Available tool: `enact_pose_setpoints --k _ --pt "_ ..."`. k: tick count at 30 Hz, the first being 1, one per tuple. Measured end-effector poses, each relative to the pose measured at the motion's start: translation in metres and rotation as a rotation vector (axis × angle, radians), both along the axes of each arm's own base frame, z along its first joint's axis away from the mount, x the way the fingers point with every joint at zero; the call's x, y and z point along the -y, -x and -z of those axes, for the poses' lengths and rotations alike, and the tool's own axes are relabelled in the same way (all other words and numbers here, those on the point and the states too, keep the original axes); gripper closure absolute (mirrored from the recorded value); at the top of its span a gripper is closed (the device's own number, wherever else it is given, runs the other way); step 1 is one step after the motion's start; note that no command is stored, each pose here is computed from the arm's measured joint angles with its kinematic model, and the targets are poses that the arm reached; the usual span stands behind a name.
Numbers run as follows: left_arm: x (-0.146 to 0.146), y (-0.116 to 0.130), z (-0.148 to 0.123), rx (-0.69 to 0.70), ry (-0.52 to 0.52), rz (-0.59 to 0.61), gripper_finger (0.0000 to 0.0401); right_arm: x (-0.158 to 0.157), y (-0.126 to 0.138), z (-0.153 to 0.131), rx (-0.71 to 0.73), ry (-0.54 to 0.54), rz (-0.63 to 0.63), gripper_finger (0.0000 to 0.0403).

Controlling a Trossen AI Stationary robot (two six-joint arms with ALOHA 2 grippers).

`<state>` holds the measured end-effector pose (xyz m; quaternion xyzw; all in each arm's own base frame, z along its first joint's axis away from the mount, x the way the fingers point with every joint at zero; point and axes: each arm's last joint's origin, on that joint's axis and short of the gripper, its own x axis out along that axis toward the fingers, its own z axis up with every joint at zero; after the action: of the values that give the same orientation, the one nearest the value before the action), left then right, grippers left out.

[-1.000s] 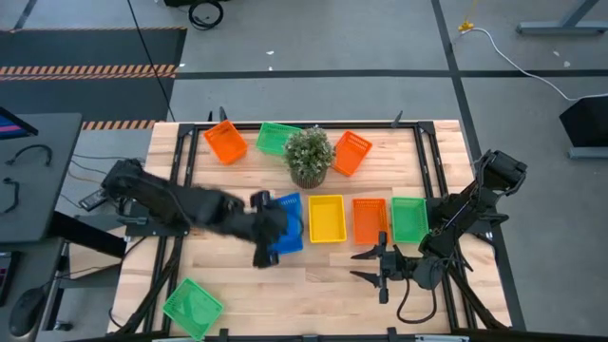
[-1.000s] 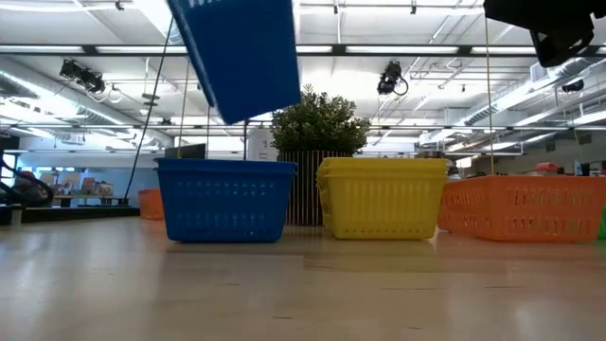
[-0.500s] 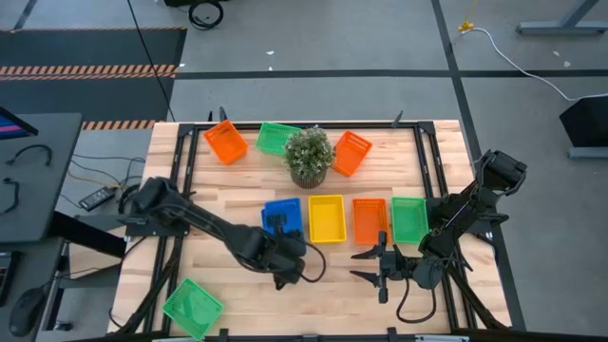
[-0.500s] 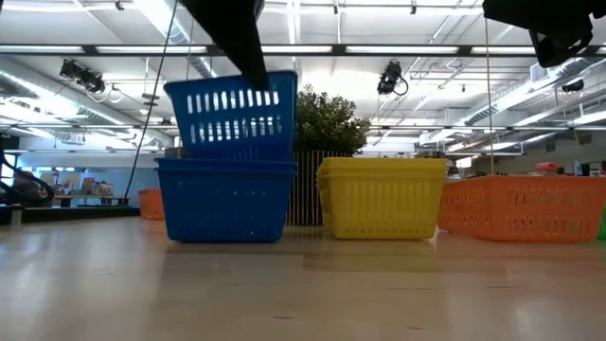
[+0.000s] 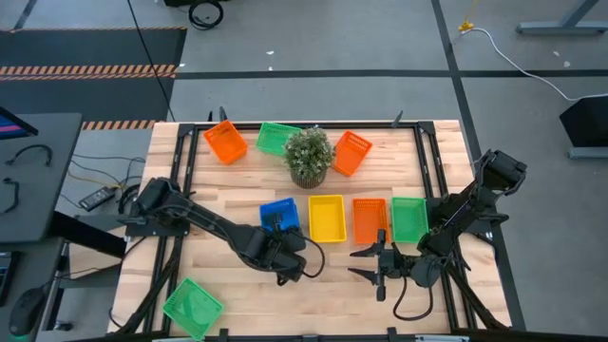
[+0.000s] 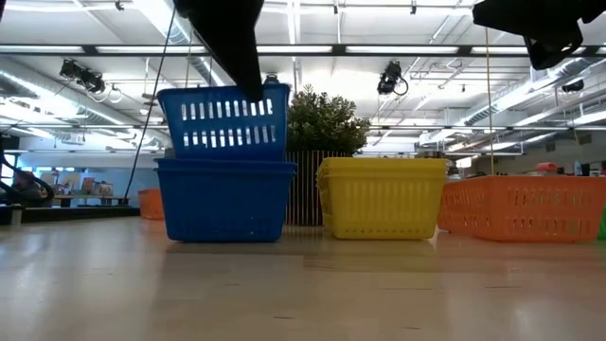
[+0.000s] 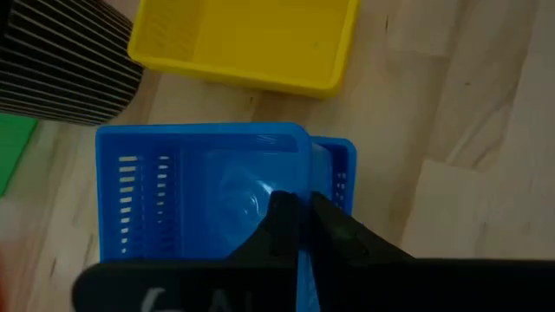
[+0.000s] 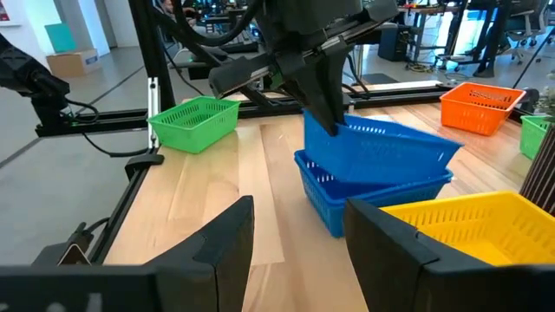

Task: Stack baskets by color
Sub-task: Stack the top blue bin on top of the bottom blue bin

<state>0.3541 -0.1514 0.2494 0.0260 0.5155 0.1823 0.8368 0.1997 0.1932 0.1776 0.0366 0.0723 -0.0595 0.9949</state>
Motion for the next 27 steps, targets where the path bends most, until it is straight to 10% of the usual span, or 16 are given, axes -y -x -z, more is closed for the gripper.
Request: enact_pose_setpoints --k 13,27 --pt "-0.003 -0.011 0.022 -0.039 -0.041 -0.012 0.0354 0.000 0.000 0.000 -0.001 -0.003 -0.005 0.0220" --pt "-0.006 -0.005 -0.004 -0.023 0.018 0.020 0.0204 0.000 0.000 0.001 -0.006 -0.001 -0.004 0.0220"
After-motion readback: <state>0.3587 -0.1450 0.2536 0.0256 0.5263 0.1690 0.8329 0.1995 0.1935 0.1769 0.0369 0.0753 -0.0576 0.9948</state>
